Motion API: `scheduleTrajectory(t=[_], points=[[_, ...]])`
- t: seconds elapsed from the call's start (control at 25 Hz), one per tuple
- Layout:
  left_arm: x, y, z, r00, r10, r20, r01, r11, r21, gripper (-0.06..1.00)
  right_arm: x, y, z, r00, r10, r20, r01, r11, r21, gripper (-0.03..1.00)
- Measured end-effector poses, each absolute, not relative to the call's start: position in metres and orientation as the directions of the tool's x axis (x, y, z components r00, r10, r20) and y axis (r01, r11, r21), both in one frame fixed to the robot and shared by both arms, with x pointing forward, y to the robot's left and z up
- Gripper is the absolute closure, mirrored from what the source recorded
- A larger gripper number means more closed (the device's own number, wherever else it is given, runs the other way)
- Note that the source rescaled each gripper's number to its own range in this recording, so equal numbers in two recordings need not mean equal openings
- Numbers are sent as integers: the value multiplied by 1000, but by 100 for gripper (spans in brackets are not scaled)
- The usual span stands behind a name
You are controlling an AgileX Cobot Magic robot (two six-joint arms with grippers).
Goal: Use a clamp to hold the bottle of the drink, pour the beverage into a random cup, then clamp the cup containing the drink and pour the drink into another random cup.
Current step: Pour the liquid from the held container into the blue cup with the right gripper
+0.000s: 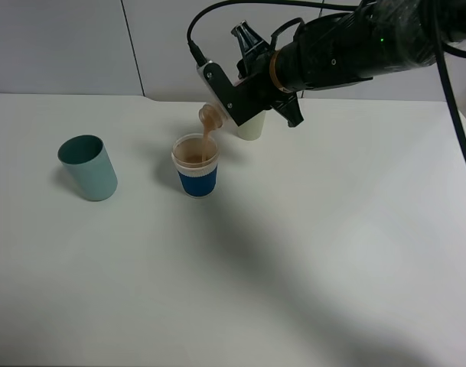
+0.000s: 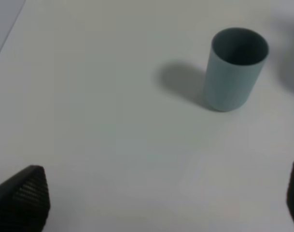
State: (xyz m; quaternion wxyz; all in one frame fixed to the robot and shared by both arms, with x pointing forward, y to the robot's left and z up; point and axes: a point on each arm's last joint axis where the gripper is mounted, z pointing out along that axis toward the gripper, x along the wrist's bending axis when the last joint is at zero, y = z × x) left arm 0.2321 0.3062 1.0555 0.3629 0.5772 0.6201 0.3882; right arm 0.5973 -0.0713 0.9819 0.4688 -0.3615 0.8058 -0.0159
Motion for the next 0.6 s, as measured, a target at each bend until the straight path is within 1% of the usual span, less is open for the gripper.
scheduleTrajectory(t=[0.6], points=[[232,306,1056,-70,998,-2,434,32,900,-6,597,-71,982,-289,-603,-743,-571,732,-372,97]])
